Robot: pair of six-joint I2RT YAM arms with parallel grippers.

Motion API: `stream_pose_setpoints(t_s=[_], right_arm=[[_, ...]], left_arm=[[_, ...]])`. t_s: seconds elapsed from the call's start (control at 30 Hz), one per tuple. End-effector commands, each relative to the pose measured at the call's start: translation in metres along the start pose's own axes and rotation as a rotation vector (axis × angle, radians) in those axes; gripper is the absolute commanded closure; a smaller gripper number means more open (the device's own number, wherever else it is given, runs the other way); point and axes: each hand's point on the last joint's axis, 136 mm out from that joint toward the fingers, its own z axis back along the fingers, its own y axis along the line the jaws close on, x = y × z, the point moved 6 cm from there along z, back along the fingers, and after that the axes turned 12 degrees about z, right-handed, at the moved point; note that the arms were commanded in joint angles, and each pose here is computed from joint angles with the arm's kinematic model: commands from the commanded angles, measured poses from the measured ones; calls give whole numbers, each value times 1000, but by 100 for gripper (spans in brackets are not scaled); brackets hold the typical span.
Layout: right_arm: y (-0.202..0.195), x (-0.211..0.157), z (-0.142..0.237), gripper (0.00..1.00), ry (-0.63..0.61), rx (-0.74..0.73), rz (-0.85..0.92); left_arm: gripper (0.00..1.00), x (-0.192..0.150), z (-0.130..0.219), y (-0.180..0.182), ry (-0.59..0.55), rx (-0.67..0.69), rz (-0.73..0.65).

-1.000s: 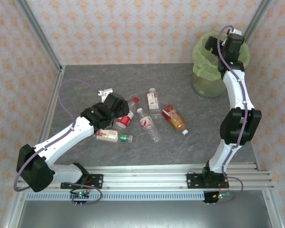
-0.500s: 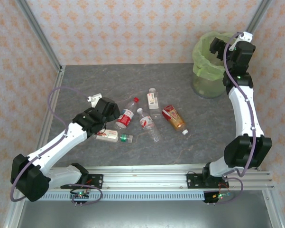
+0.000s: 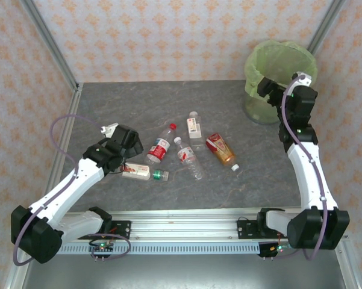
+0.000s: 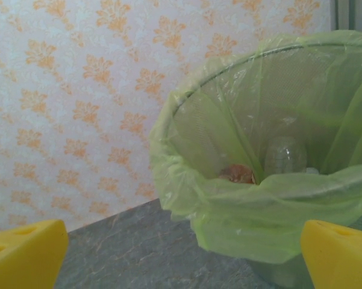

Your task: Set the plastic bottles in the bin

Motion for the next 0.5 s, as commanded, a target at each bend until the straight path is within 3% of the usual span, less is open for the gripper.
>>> stream_pose_setpoints(t_s=[0.0, 0.23, 0.47], right_arm=[[15, 15, 18, 1, -100, 95, 3], [26, -9, 28, 1, -98, 188, 10], [25, -18, 27, 1, -97, 168, 6]], left_arm=[[0, -5, 7, 17, 52, 60, -35], [0, -22, -1, 41, 156, 153, -51], [0, -39, -11, 48, 317, 128, -83]])
